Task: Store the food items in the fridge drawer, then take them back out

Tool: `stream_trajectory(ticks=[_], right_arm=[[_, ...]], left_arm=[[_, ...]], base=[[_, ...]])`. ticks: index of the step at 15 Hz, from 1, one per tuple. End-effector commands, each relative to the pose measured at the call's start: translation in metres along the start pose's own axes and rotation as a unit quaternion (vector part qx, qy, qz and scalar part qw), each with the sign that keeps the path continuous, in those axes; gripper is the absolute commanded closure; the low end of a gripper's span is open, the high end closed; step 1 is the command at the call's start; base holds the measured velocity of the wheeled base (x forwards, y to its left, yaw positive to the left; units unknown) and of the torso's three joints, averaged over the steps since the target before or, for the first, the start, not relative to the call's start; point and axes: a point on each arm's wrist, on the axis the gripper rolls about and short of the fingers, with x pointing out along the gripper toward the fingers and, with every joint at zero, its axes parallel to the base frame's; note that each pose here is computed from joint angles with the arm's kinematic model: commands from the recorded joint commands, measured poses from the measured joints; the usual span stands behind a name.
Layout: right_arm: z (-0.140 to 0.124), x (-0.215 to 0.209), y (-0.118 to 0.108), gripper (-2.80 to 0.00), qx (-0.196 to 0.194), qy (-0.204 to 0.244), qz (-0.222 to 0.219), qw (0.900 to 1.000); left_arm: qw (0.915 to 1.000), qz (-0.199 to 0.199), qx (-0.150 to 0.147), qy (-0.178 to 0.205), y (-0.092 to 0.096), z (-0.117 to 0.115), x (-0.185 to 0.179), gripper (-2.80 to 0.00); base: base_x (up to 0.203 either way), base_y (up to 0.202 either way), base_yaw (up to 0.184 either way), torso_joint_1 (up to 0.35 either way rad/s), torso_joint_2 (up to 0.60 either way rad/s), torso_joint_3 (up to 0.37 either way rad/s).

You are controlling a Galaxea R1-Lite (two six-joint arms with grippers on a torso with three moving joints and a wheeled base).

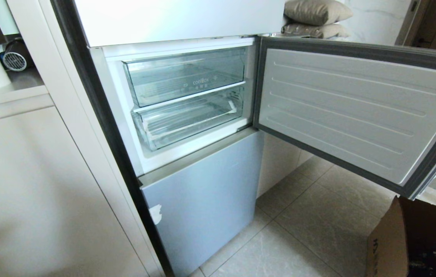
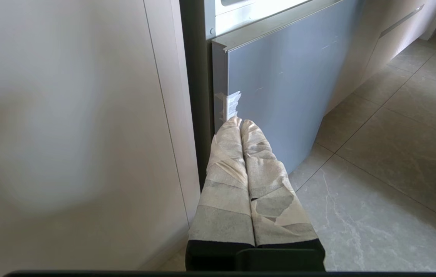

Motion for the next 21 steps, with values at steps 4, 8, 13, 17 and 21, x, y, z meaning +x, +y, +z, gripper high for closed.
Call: stream_trajectory(ticks=[4,8,13,17,21], right_arm=[[-0.011,0.038,-0.021,0.00,0.078,0.137,0.034,0.987],[-0.013,0.042,-0.018,0.00,0.113,0.193,0.046,0.974],[-0.019,0.045,-0.014,0.00,0.150,0.270,0.054,0.950],[-0.021,0.040,-0.009,0.00,0.169,0.315,0.039,0.933],[-0.026,0.021,0.006,0.00,0.174,0.348,0.040,0.920]], left_arm=[[1.0000,0.000,0.000,0.000,0.000,0.000,0.000,0.00],[1.0000,0.000,0.000,0.000,0.000,0.000,0.000,0.00],[1.0000,0.000,0.000,0.000,0.000,0.000,0.000,0.00],[1.0000,0.000,0.000,0.000,0.000,0.000,0.000,0.00],[1.0000,0.000,0.000,0.000,0.000,0.000,0.000,0.00]], base=[[0.000,0.000,0.000,0.000,0.00,0.000],[0.000,0.000,0.000,0.000,0.00,0.000],[0.000,0.000,0.000,0.000,0.00,0.000],[0.000,0.000,0.000,0.000,0.00,0.000],[0.000,0.000,0.000,0.000,0.00,0.000]])
